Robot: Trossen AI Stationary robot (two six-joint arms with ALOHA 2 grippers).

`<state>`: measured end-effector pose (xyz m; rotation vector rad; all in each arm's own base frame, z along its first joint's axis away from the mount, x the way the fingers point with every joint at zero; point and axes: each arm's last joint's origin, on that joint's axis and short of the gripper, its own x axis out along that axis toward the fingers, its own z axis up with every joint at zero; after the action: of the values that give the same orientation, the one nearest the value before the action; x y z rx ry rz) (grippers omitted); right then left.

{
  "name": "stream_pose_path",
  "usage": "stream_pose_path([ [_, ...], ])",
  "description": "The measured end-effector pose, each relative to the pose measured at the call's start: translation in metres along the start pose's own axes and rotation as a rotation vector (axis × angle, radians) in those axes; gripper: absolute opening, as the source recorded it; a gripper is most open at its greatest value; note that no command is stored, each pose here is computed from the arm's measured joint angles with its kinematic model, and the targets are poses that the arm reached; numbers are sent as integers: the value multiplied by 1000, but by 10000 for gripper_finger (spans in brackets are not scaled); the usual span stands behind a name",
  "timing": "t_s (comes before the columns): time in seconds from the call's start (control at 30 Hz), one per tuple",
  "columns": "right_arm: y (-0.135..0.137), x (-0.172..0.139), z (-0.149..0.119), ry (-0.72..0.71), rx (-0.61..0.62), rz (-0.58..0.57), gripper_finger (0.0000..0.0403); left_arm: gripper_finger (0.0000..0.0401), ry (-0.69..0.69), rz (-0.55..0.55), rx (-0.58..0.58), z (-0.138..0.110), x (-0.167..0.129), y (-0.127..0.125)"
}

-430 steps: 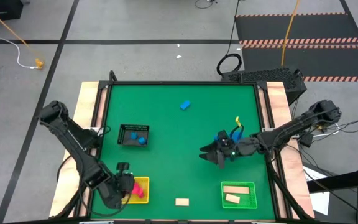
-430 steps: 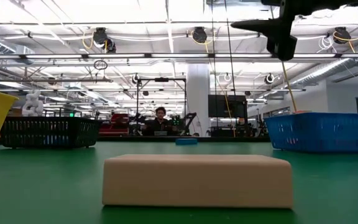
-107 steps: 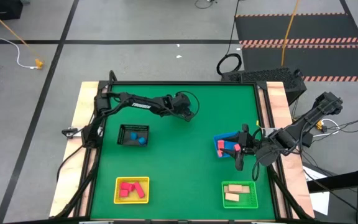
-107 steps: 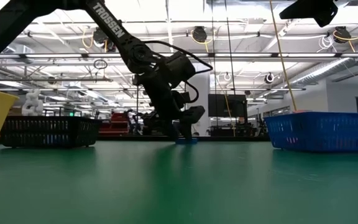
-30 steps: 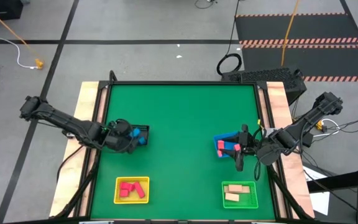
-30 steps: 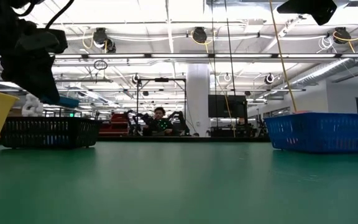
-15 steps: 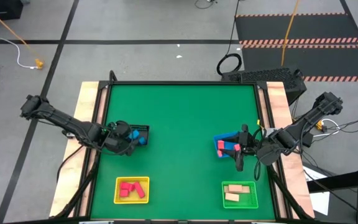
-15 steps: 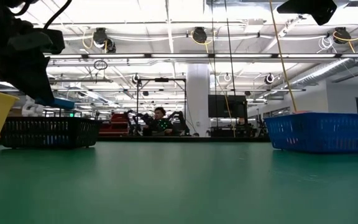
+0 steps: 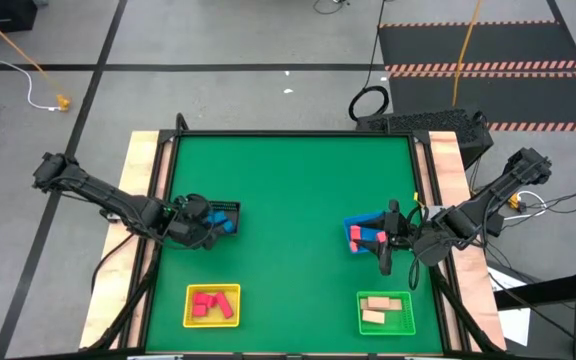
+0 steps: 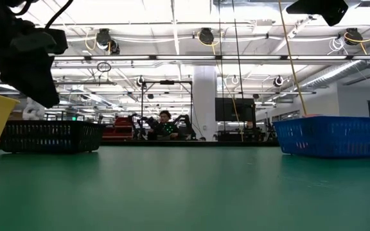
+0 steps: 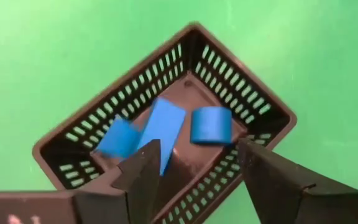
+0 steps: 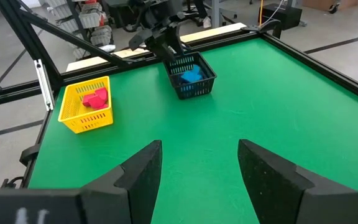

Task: Sort & place blocks by color
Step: Return to Home Position

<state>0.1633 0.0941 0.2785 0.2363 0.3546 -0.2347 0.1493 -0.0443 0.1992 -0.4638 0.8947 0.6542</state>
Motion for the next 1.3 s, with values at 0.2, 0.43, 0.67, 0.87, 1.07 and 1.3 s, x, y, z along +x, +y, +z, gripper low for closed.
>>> stream_pose_path([
  [0.2, 0, 0, 0, 0, 0, 0, 203, 260, -120, -17, 99, 6, 0, -6],
  [0.43, 0, 0, 0, 0, 0, 0, 203, 300, -267, -51, 382, 16, -3, -18],
  [0.67, 0, 0, 0, 0, 0, 0, 203, 321, -421, -30, 442, 30, -6, -24],
  [0.87, 0, 0, 0, 0, 0, 0, 203, 342, -426, -3, 484, 48, -4, -11],
  [1.07, 0, 0, 0, 0, -1, 0, 203, 382, -405, -37, 527, 61, -5, 4],
  [1.3, 0, 0, 0, 0, 0, 0, 203, 398, -542, -133, 468, 51, 5, 25],
])
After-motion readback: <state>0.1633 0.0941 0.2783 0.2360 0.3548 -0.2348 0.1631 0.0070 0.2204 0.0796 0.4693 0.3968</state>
